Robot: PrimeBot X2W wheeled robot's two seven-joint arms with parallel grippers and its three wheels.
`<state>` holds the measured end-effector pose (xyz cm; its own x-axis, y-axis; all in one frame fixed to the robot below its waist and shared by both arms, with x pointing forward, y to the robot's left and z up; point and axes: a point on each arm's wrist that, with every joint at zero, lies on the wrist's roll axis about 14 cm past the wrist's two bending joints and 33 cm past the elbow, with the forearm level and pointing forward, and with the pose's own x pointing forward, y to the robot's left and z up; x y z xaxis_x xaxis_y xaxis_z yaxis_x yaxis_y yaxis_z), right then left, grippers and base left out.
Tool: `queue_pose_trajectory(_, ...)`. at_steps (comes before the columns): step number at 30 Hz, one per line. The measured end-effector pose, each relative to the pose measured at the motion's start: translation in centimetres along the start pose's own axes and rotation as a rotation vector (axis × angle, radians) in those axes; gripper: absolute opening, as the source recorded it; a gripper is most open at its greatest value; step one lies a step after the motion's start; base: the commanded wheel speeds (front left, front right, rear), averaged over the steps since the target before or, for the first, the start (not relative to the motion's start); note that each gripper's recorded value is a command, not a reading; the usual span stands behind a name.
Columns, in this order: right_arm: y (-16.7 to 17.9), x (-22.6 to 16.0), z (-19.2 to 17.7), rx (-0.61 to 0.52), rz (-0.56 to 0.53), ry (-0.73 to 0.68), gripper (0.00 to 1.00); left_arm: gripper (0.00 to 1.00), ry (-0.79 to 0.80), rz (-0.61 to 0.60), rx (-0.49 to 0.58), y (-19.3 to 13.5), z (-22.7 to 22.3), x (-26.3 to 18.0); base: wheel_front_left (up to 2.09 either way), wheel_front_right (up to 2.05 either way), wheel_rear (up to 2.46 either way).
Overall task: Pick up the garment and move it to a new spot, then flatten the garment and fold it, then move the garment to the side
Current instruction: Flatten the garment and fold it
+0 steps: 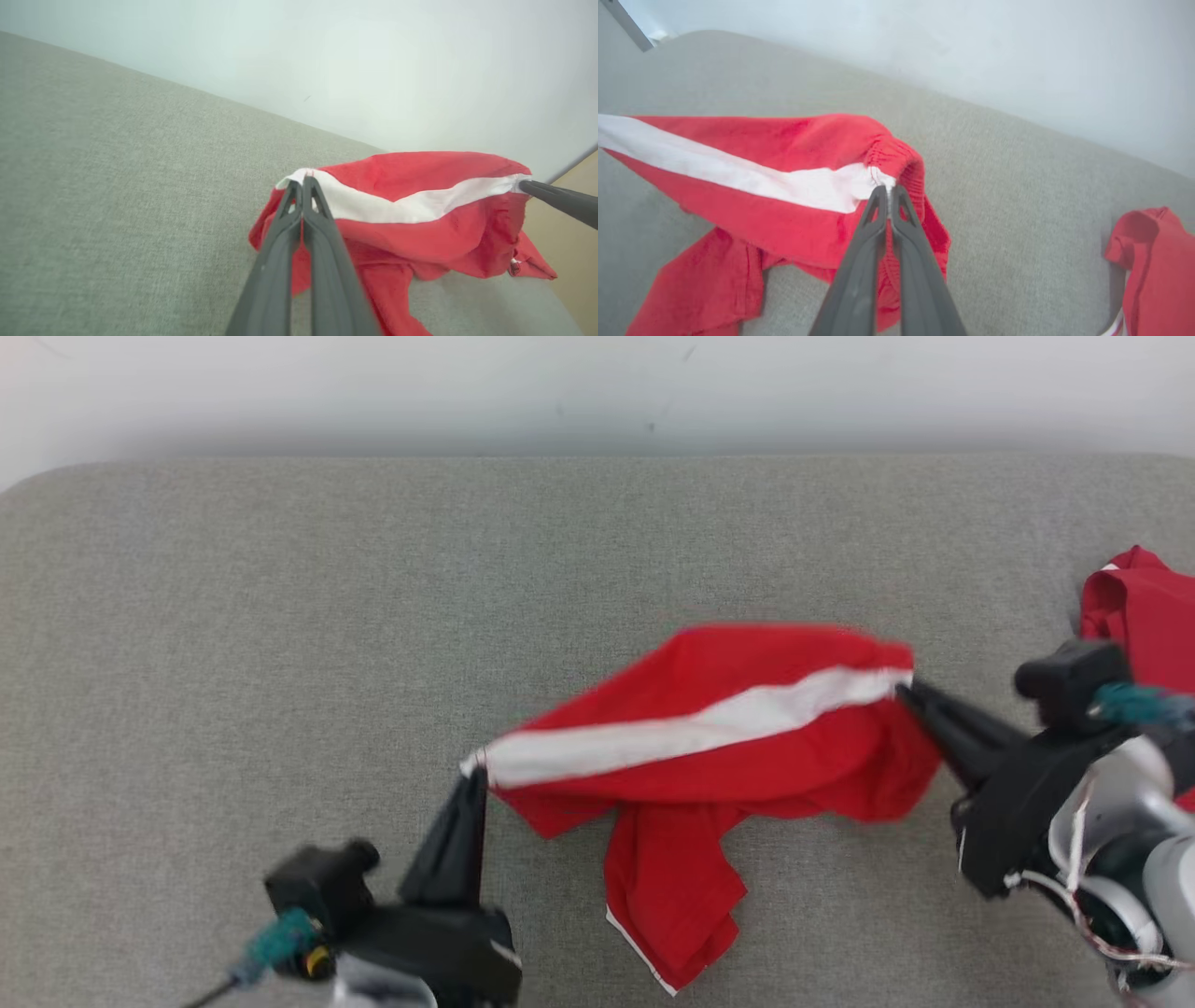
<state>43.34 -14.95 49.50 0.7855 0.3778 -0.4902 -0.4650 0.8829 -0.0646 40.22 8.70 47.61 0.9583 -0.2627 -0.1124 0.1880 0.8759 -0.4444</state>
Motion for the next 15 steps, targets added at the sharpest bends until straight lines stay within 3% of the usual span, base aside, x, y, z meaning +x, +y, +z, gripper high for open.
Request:
queue_pose_trajectory(4, -0.9, -0.3, 4.9, 0.017, -0.024, -0.191, 0.00, 0.00, -0.149, -0.082, -0.037, -1.7, 5.5, 2.1, 0.00, 0.00, 0.00)
queue_pose_trajectory(9, -2.5, 1.5, 10.8, 0.083, -0.040, -0.362, 0.00, 0.00, -0.215, -0.226, -0.022, -4.5, 11.8, 6.7, 0.00, 0.00, 0.00)
queue_pose_trajectory(15, -7.9, 3.0, 19.6, 0.148, -0.174, -0.648, 0.00, 0.00, -0.408, -0.224, -0.062, -3.4, 21.4, 12.8, 0.00, 0.00, 0.00)
